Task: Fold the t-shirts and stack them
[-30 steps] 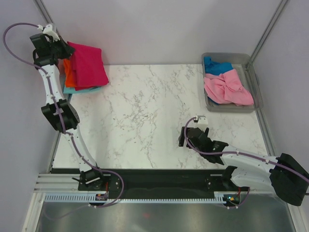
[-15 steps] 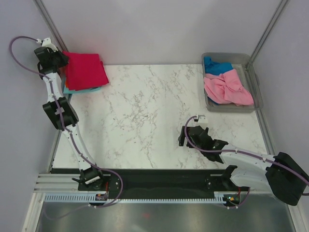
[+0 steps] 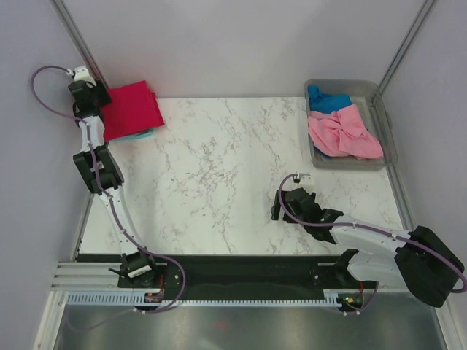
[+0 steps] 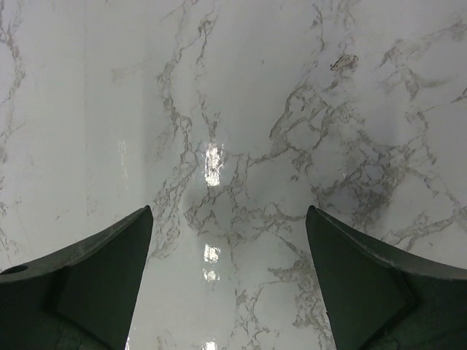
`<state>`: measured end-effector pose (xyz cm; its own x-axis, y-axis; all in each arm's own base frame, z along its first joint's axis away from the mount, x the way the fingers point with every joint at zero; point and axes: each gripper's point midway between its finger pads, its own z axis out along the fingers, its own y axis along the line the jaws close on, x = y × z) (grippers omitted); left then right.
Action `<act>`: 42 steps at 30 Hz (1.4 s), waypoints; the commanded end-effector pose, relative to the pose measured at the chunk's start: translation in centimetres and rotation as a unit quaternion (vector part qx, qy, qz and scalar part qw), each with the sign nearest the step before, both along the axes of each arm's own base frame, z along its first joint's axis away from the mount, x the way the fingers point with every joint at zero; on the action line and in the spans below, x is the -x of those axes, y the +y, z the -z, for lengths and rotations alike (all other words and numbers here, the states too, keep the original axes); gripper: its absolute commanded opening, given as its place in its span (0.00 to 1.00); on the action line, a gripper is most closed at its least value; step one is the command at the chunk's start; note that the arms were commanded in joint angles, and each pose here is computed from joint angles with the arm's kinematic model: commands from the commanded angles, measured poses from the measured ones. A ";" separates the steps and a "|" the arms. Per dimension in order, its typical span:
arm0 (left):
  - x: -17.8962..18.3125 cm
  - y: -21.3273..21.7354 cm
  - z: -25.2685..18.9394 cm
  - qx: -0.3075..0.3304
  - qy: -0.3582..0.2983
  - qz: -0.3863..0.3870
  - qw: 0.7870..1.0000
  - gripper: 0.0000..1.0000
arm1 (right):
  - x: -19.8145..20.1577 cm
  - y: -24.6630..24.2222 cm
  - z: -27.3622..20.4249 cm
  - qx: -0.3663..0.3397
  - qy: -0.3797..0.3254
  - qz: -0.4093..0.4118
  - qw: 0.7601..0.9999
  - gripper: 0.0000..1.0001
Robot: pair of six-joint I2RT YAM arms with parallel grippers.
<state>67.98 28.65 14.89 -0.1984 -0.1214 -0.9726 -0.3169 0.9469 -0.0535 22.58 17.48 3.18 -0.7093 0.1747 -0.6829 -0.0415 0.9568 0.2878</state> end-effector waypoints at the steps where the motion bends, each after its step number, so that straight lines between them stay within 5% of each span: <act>1: 1.5 4.0 -0.4 -0.016 -0.007 -0.070 0.997 0.81 | -1.1 0.8 -1.3 -0.017 -0.016 -0.001 1.000 0.93; 4: 2.9 4.6 -3.6 -0.015 -0.021 -0.109 0.994 0.99 | -1.0 0.8 -1.2 -0.018 -0.016 -0.001 1.000 0.93; 9: 5.6 3.0 -10.2 -0.010 -0.057 -0.137 0.989 1.00 | -1.2 1.0 -1.8 -0.032 -0.029 -0.001 0.999 0.93; 13: 8.4 -0.5 -7.0 0.043 -0.029 -0.131 0.990 1.00 | -1.1 0.9 -1.8 -0.035 -0.029 -0.001 0.999 0.93; 18: 11.2 -6.7 -9.1 0.052 -0.043 -0.114 0.991 1.00 | -0.8 0.8 -2.1 -0.046 -0.037 -0.004 0.998 0.94; 24: 15.9 -15.6 -7.7 0.136 -0.015 -0.092 0.986 0.99 | -0.5 1.0 -1.8 -0.048 -0.033 -0.010 0.998 0.94; 30: 22.7 -26.9 -13.7 0.152 -0.006 0.025 0.988 1.00 | -0.3 1.2 -1.3 -0.043 -0.020 -0.019 0.999 0.95; 35: 30.8 -35.5 -17.1 0.195 0.018 0.220 0.956 1.00 | -0.3 1.2 -1.2 -0.042 -0.017 -0.016 0.999 0.98; 38: 35.9 -38.0 -14.7 0.191 0.057 0.291 0.936 1.00 | -0.2 1.0 -1.3 -0.039 -0.018 -0.010 0.999 0.98; 42: 42.1 -36.9 -10.4 0.185 0.093 0.273 0.939 1.00 | -0.2 0.6 -1.6 -0.042 -0.026 0.002 0.999 0.98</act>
<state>29.80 -7.56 32.08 -0.2893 -0.3292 -0.8989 0.1895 0.9007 -0.3908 22.22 18.05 3.62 -0.7059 0.1973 -0.6803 -0.0689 0.9368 0.3431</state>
